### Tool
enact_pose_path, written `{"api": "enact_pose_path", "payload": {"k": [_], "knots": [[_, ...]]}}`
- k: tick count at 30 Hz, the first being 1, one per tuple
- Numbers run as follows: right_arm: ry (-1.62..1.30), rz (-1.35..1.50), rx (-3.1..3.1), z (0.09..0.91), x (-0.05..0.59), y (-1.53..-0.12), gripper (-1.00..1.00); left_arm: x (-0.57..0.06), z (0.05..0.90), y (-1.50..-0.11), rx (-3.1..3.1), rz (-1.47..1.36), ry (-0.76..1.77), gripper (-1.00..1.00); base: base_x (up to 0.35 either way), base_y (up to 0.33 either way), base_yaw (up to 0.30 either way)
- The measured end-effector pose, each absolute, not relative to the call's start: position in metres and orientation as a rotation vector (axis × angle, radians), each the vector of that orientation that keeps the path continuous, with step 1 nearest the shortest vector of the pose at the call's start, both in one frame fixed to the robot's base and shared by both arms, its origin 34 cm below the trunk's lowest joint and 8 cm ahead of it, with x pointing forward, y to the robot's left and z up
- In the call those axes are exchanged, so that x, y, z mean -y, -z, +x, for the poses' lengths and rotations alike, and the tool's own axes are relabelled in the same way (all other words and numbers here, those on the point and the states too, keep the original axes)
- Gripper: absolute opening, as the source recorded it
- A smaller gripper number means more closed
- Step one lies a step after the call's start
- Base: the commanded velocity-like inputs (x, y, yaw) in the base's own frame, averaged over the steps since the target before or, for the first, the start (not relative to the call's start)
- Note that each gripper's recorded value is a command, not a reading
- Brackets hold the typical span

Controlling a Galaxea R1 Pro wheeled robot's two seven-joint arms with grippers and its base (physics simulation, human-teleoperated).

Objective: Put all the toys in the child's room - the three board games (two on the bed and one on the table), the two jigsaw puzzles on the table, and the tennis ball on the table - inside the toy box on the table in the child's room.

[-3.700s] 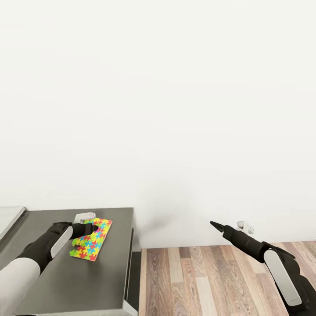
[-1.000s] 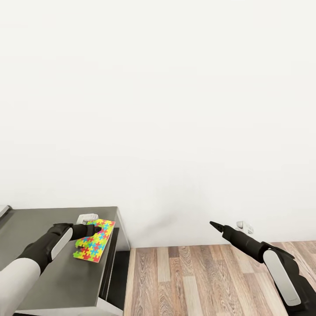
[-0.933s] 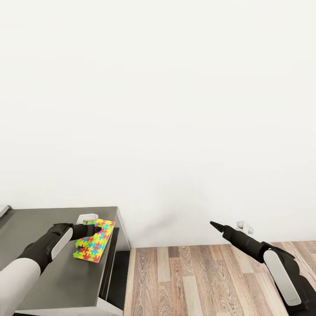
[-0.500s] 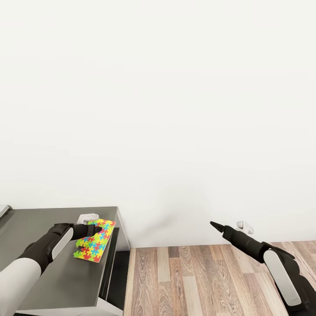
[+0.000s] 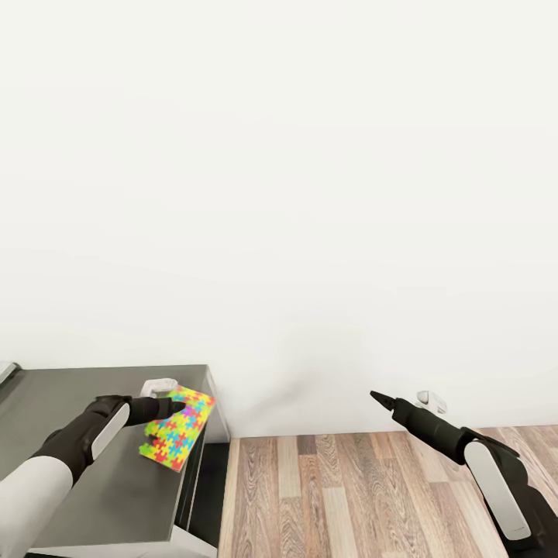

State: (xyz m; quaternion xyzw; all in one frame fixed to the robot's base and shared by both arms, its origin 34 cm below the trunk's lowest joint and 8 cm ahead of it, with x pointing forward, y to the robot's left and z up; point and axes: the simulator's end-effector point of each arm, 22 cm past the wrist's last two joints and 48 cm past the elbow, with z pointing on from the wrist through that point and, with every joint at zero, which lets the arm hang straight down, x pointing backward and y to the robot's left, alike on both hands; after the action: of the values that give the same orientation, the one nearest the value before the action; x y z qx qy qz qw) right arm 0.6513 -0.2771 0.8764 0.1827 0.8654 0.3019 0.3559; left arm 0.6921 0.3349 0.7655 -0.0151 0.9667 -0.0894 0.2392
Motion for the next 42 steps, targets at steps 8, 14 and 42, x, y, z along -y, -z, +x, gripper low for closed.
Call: {"api": "enact_pose_path", "payload": {"k": [8,14,42], "knots": [[-0.780,0.472,-2.235,0.651,0.277,-0.876,1.00,-0.333,0.692,-0.766,-2.647,-0.034,0.252,1.00,0.000,0.000,0.000],[-0.780,0.471,-2.234,0.652,0.277,-0.877,1.00,-0.335,0.691,-0.765,-2.651,-0.013,0.232,1.00,0.000,0.000,0.000],[-0.777,0.469,-2.233,0.652,0.278,-0.877,1.00,-0.386,0.712,-0.787,-2.556,-0.200,0.160,1.00,0.000,0.000,0.000]]}}
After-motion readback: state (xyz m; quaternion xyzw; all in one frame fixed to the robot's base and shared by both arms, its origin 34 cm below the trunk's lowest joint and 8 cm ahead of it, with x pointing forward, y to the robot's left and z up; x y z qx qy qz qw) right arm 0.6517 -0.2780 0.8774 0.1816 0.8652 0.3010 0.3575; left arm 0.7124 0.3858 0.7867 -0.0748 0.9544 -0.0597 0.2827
